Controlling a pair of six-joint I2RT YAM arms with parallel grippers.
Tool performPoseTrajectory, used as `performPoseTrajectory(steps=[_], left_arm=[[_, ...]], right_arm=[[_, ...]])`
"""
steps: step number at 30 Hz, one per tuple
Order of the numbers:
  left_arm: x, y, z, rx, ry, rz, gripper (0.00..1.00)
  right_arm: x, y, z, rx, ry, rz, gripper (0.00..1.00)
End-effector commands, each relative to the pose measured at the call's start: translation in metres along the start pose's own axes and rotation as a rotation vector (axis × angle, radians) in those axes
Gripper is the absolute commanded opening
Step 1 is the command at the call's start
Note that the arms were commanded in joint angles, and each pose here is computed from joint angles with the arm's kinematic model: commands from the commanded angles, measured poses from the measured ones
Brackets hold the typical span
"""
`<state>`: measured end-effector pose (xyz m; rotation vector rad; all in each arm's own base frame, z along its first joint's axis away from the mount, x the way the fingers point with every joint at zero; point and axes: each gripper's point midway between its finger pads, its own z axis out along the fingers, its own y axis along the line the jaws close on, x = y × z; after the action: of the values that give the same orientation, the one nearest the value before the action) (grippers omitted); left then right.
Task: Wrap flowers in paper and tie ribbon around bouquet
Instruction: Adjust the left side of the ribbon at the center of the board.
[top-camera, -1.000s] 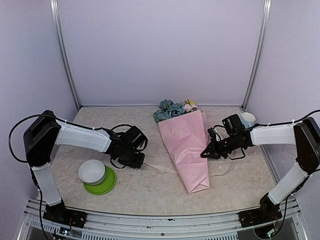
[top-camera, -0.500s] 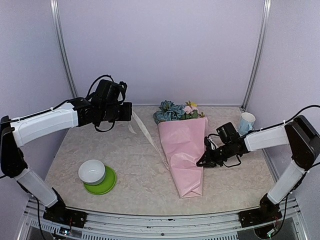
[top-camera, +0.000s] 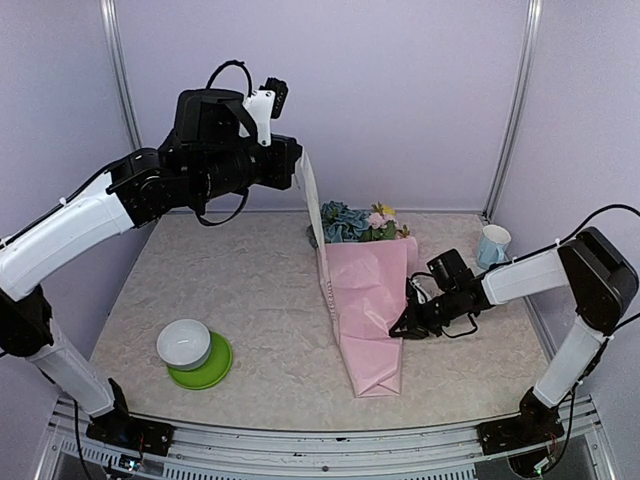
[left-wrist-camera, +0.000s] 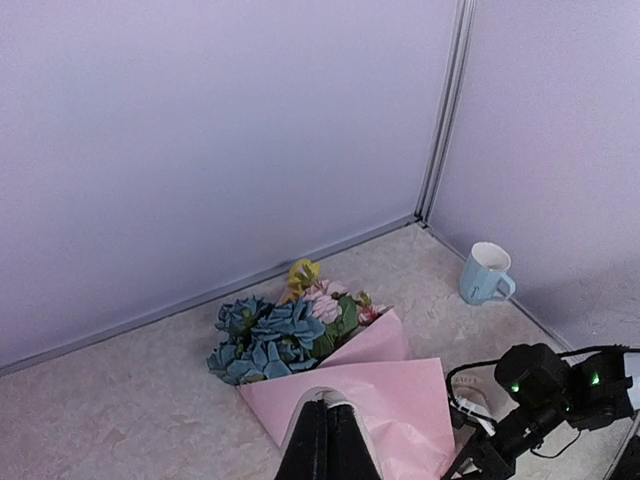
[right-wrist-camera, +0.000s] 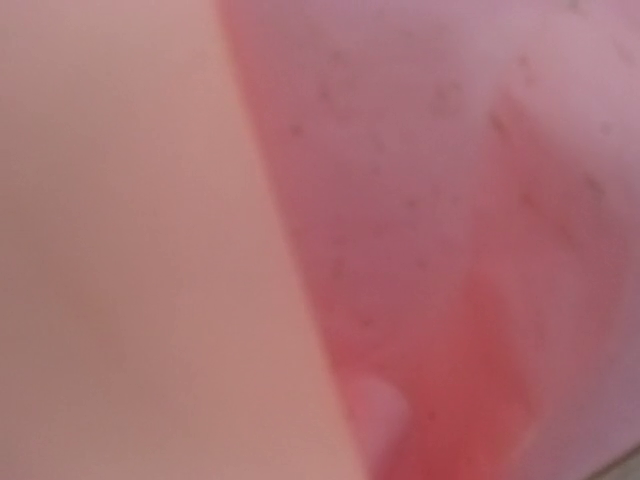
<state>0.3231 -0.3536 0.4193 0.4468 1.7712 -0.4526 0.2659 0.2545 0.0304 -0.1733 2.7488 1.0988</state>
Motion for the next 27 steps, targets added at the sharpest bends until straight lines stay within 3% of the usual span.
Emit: performPoseTrajectory(steps=[1, 5, 8, 10, 13, 16, 19, 24, 27], left_arm=[[-0.064, 0.030, -0.048, -0.123, -0.225, 0.028, 0.00], [-0.093, 0.050, -0.083, -0.191, -0.357, 0.004, 0.00], [-0.098, 0.046, -0.084, -0.182, -0.369, 0.025, 0.00], [-0.085, 0.031, -0.064, -0.111, -0.324, 0.050, 0.00], [-0.029, -0.001, -0.001, 0.104, -0.157, 0.026, 0.00], [0.063, -0.040, 0.062, 0.308, 0.076, -0.044, 0.00], [0.142, -0.082, 0.098, 0.443, 0.246, -0.070, 0.00], [0.230, -0.101, 0.139, 0.488, 0.441, -0.081, 0.00], [0.262, -0.100, 0.152, 0.486, 0.501, -0.085, 0.00]], right_arm=[[0.001, 0.003, 0.009, -0.006, 0.021, -0.001, 0.00], [-0.003, 0.005, 0.012, -0.006, 0.026, -0.002, 0.00], [-0.004, 0.006, 0.014, 0.003, 0.036, -0.005, 0.00], [-0.005, 0.006, 0.014, 0.007, 0.040, -0.004, 0.00], [-0.005, 0.005, 0.015, 0.008, 0.043, 0.001, 0.00], [-0.004, 0.004, 0.015, 0.015, 0.040, 0.011, 0.00], [0.001, 0.001, 0.014, 0.024, 0.041, 0.024, 0.00], [0.006, -0.002, 0.012, 0.031, 0.034, 0.039, 0.00], [0.007, -0.001, 0.013, 0.019, 0.033, 0.048, 0.00]])
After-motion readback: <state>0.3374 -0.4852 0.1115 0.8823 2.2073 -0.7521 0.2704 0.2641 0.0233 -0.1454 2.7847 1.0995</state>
